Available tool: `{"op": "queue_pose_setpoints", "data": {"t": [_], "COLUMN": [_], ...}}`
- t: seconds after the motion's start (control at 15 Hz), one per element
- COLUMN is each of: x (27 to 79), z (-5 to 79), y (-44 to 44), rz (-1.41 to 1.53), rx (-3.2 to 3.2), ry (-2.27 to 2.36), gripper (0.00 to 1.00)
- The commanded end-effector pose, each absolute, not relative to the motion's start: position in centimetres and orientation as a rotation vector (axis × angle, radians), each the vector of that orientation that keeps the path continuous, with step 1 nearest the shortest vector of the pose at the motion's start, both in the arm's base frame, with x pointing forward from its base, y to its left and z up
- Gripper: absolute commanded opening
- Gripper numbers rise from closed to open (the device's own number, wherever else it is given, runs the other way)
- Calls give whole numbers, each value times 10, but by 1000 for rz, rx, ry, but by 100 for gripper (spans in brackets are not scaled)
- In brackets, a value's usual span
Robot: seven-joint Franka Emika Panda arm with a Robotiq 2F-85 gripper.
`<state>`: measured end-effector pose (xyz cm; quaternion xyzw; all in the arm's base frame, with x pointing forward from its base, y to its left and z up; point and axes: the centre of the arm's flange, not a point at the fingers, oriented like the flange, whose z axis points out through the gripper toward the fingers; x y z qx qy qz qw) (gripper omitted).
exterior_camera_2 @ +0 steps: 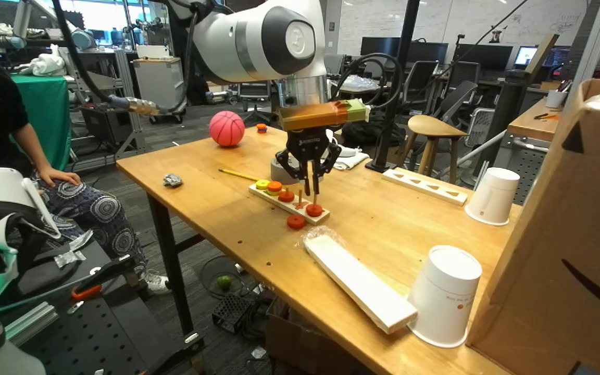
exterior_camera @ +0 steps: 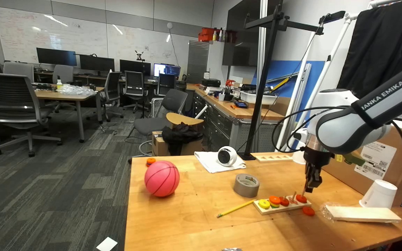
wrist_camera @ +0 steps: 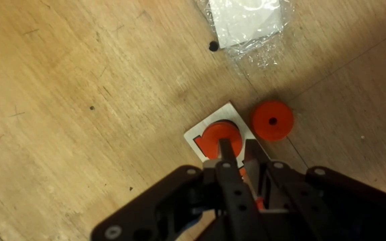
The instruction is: Move the right and middle blocks blocks to the first right position, respectively
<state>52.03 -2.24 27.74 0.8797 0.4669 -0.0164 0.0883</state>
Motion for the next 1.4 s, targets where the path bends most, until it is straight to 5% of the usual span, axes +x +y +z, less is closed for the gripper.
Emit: {"op": "queue_pose_setpoints", "data": {"t": [0.0, 1.33], "x": [528, 464], "z": [278, 296], "y": [-23, -11], "rz": [-20, -13], "rx": [2616, 2599], "ry": [1400, 1413], "gripper": [18, 18]}}
